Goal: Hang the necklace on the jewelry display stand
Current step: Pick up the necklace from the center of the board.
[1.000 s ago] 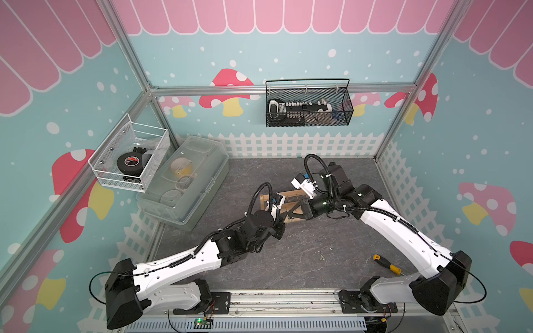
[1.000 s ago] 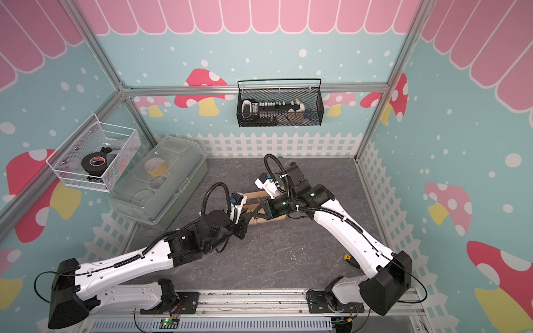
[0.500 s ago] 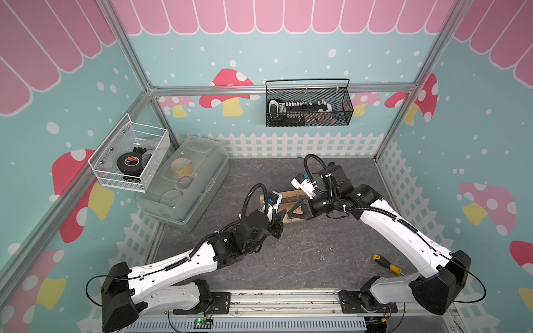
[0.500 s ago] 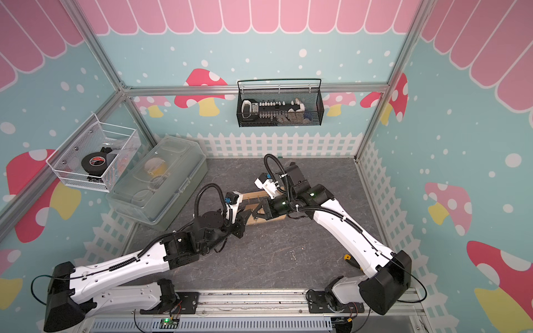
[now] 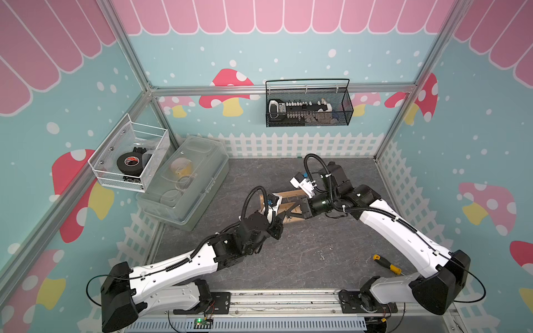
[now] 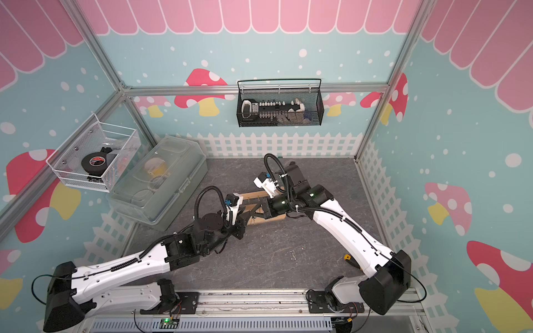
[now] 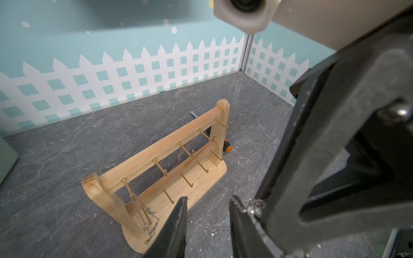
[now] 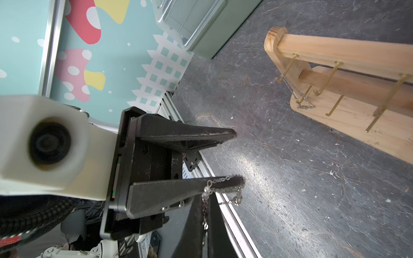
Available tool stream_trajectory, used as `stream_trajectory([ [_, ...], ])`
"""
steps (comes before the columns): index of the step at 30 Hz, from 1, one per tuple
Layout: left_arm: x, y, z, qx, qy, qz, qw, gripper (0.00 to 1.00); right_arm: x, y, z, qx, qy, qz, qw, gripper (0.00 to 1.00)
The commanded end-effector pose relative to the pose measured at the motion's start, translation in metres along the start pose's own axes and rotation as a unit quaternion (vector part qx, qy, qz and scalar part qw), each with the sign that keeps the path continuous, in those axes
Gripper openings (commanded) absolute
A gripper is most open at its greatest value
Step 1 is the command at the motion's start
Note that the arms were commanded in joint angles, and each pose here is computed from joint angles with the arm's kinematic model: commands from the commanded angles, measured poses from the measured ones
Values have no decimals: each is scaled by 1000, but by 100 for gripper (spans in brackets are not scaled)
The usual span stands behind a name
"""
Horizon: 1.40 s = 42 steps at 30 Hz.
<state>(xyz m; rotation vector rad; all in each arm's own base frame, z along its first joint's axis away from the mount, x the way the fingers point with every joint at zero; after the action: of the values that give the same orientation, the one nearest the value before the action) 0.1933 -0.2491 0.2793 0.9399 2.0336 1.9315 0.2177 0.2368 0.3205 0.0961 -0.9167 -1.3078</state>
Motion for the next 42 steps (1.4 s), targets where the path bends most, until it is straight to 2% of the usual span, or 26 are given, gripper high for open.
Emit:
stream_trajectory([
  [1, 6, 7, 1, -8, 3, -28, 1000, 33, -3, 1, -2, -8, 11, 2, 1000, 6],
  [13, 9, 10, 2, -4, 4, -50, 999, 33, -6, 1, -2, -16, 21, 5, 1000, 6],
  [29, 4, 6, 1, -10, 5, -44, 999, 36, -3, 3, 1, -13, 27, -1, 1000, 6],
  [42, 3, 7, -5, -16, -23, -46, 999, 19, -2, 4, 0, -15, 26, -3, 1000, 7],
])
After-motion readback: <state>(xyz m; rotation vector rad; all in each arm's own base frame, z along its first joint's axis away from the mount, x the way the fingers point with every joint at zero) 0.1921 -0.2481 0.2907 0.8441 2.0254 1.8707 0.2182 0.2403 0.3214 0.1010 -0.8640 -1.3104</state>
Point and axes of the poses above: each gripper's point midway between its finger pads, its own x axis back along the fingers, its own z axis along the line the jaws close on, y = z × x, the point moved 7 cm from there along x, back along the fingers, and after that the axes turned 5 degrees about x, right-handed, at the moved point
